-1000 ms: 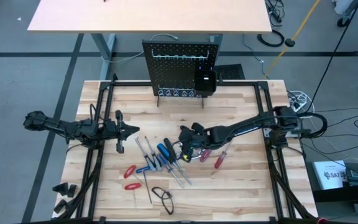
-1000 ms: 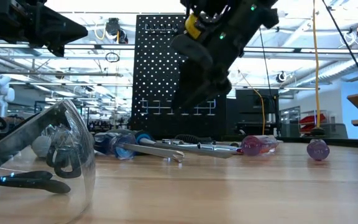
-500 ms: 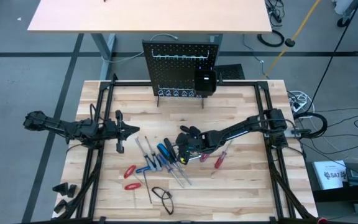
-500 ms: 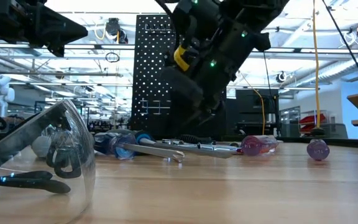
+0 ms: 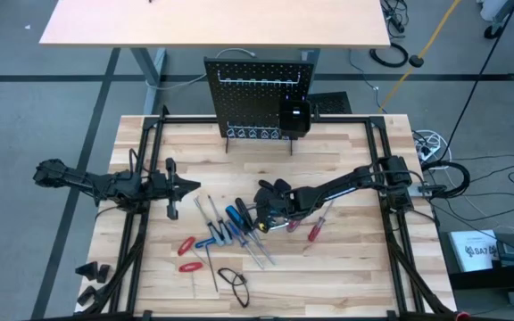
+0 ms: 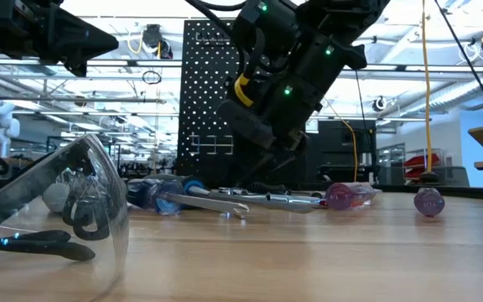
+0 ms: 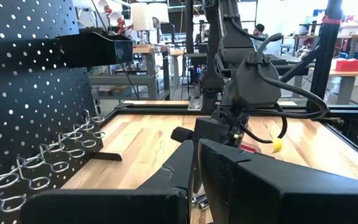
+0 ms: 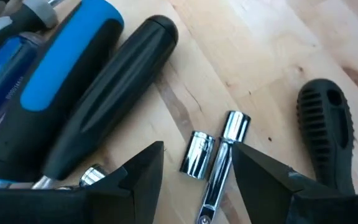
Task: Hang tools onto peg board
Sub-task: Put the extension bar into the black bin on the pegboard
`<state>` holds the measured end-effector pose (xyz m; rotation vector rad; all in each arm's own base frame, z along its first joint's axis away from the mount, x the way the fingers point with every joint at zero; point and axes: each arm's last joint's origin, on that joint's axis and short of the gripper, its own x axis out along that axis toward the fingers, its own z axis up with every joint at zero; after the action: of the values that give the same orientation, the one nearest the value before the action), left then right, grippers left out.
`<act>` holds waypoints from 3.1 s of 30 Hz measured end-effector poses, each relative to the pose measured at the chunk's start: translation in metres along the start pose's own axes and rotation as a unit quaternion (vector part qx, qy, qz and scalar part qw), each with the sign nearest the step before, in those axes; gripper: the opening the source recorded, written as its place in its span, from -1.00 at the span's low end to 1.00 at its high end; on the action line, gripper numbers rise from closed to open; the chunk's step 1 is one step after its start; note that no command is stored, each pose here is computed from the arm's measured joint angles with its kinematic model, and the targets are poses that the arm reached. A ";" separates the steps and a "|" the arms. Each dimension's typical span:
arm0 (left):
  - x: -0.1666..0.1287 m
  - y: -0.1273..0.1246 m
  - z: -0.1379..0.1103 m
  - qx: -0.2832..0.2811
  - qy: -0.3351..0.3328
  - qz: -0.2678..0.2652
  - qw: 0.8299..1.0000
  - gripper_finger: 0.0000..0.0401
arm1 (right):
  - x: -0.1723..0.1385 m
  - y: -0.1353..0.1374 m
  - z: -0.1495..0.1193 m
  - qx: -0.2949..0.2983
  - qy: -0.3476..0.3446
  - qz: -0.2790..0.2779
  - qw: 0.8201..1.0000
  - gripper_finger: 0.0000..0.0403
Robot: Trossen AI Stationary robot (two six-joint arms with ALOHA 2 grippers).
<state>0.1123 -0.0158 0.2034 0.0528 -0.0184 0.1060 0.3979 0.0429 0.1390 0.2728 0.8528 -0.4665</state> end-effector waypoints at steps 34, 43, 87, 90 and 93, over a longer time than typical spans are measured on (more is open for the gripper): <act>0.000 0.001 -0.003 -0.008 0.015 0.012 1.000 -0.84 | 0.019 0.005 -0.017 0.012 0.019 -0.009 1.000 -0.25; 0.000 0.001 -0.002 -0.010 0.010 0.012 1.000 -0.84 | 0.019 0.005 -0.017 -0.013 0.027 0.001 1.000 -0.18; 0.000 0.001 -0.002 -0.022 0.012 0.013 1.000 -0.84 | -0.030 0.018 -0.017 -0.102 0.072 0.060 0.990 0.09; 0.000 0.001 -0.002 -0.022 0.012 0.013 1.000 -0.84 | -0.030 0.019 -0.018 -0.094 0.071 0.060 0.991 0.09; 0.000 0.001 -0.002 -0.022 0.012 0.013 1.000 -0.84 | -0.023 0.020 -0.020 -0.087 0.069 0.059 0.992 0.09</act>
<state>0.1124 -0.0151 0.2011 0.0080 0.0025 0.1312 0.3819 0.0751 0.1453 0.1946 1.0007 -0.2619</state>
